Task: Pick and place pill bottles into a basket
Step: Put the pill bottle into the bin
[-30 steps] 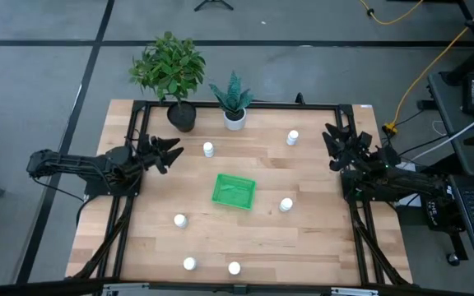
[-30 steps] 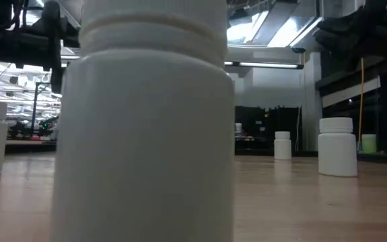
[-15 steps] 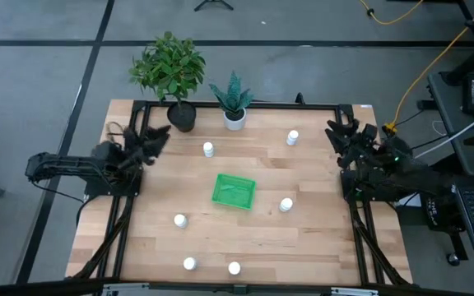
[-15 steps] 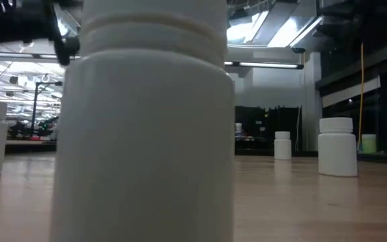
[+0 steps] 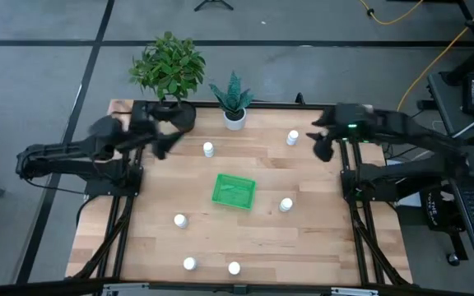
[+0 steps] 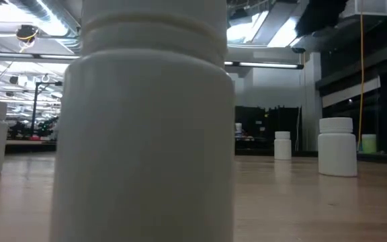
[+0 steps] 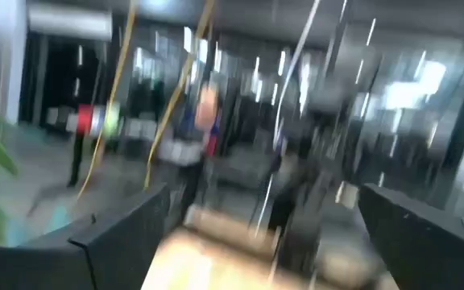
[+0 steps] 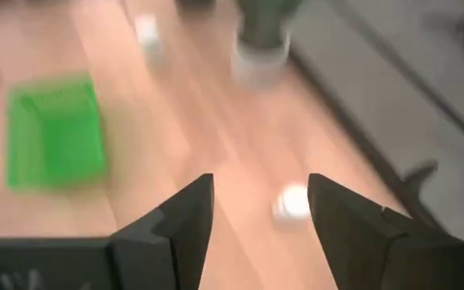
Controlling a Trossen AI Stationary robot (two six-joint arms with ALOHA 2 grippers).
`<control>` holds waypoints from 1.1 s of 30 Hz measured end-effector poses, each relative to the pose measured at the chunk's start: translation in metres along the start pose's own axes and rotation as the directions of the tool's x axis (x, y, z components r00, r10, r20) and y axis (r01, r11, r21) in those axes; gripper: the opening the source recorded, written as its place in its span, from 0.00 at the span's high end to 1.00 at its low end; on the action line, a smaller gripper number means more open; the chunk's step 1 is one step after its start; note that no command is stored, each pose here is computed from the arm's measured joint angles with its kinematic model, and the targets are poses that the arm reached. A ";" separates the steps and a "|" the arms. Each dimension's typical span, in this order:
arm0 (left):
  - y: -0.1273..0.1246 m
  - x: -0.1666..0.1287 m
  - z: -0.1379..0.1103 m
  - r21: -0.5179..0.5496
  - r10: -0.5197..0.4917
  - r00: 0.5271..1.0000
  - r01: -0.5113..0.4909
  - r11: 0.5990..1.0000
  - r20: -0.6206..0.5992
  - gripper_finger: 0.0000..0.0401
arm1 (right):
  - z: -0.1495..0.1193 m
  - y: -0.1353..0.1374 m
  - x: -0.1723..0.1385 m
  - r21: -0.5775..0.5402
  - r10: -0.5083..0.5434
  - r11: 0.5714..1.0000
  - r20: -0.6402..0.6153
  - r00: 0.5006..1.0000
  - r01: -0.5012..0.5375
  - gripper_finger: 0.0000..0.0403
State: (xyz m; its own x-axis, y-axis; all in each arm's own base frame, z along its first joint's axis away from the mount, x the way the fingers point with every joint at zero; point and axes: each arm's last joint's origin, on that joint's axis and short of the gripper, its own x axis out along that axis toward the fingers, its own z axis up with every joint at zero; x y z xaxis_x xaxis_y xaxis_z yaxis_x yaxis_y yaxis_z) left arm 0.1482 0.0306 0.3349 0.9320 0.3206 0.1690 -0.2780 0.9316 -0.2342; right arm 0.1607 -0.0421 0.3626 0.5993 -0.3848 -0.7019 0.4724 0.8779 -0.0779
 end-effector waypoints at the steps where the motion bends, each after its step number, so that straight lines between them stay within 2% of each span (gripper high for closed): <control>1: -0.001 0.009 -0.002 0.021 0.006 0.998 -0.004 1.000 -0.068 0.01 | 0.003 0.000 0.009 -0.021 -0.015 1.000 -0.056 0.998 0.013 0.49; 3: -0.002 0.022 -0.009 0.057 0.026 0.980 -0.015 0.998 -0.197 0.01 | 0.006 -0.002 0.024 -0.052 -0.016 0.999 -0.158 0.987 0.008 0.47; 5: -0.003 0.034 -0.016 0.077 0.048 0.955 -0.026 0.997 -0.293 0.00 | 0.007 -0.008 0.040 -0.032 0.030 0.999 -0.240 0.970 -0.039 0.43; 8: -0.003 0.046 -0.026 0.082 0.074 0.910 -0.044 0.996 -0.409 0.00 | 0.008 -0.021 0.061 -0.006 0.097 0.995 -0.321 0.942 -0.105 0.35; 10: -0.002 0.051 -0.033 0.091 0.085 0.884 -0.049 0.995 -0.459 0.00 | 0.009 -0.033 0.073 -0.001 0.097 0.995 -0.345 0.934 -0.103 0.28; 15: 0.000 0.057 -0.045 0.114 0.115 0.833 -0.063 0.992 -0.541 0.00 | 0.011 -0.066 0.108 0.034 0.099 0.995 -0.375 0.922 -0.093 0.12; 19: 0.001 0.056 -0.052 0.126 0.131 0.795 -0.068 0.990 -0.593 0.00 | 0.002 -0.086 0.139 0.119 0.169 0.984 -0.450 0.877 -0.129 0.06; 22: 0.002 0.054 -0.055 0.130 0.156 0.773 -0.095 0.987 -0.615 0.00 | -0.012 -0.091 0.165 0.142 0.198 0.979 -0.521 0.830 -0.144 0.04; 26: 0.002 0.053 -0.054 0.137 0.172 0.771 -0.111 0.984 -0.613 0.00 | -0.027 -0.092 0.194 0.162 0.218 0.975 -0.570 0.792 -0.152 0.05; 33: 0.002 0.054 -0.053 0.117 0.169 0.778 -0.123 0.985 -0.605 0.00 | -0.030 -0.094 0.222 0.156 0.213 0.976 -0.554 0.805 -0.151 0.05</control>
State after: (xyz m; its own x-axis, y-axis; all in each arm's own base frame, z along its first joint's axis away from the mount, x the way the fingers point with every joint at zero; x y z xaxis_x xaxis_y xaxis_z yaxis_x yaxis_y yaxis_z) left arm 0.2103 0.0404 0.2927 0.8190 0.3032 -0.4871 -0.4156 0.8988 -0.1392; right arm 0.2298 -0.2019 0.1924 0.2247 0.0350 -0.9738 0.4719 0.8704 0.1402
